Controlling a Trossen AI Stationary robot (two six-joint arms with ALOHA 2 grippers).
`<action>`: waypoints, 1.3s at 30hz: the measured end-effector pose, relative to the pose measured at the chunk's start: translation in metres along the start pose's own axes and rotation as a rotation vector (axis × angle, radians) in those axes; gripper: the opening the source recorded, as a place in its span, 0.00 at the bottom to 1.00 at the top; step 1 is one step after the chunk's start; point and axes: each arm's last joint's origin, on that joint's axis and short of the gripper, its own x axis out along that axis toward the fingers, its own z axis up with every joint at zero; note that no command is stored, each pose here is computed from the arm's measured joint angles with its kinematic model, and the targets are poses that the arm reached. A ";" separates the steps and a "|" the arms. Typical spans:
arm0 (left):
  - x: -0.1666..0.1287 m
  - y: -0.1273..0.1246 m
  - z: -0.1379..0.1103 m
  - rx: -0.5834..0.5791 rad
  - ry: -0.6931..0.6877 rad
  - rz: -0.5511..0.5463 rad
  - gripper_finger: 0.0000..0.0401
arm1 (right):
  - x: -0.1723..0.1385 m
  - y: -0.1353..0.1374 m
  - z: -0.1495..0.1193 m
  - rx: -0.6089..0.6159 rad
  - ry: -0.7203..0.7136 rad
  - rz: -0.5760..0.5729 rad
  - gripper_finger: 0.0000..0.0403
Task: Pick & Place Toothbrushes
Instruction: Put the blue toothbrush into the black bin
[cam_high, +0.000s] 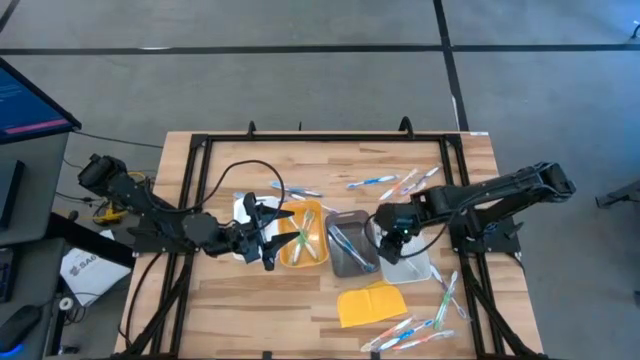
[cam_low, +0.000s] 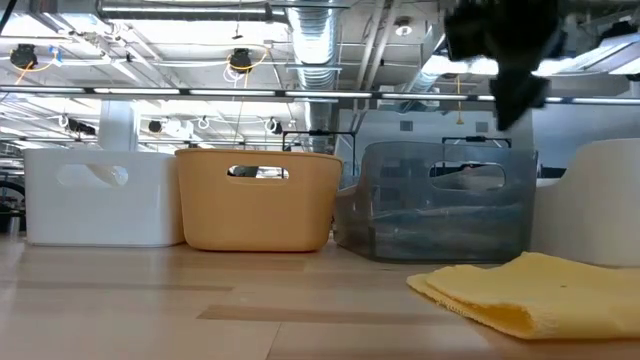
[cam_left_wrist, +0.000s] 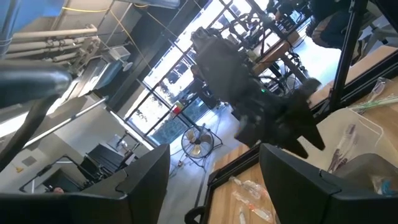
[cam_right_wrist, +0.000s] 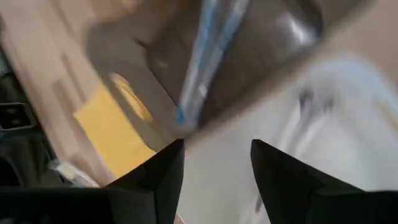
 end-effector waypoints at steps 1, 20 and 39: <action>0.000 0.000 0.000 0.005 -0.001 0.000 0.61 | -0.004 0.001 0.005 -0.041 -0.018 0.009 0.45; -0.001 0.021 0.000 -0.240 -0.017 0.069 0.59 | -0.094 -0.004 0.106 -0.715 -0.806 0.081 0.45; 0.037 0.049 -0.056 -0.596 0.015 -0.079 0.59 | -0.107 -0.132 0.063 -0.313 -0.980 0.270 0.44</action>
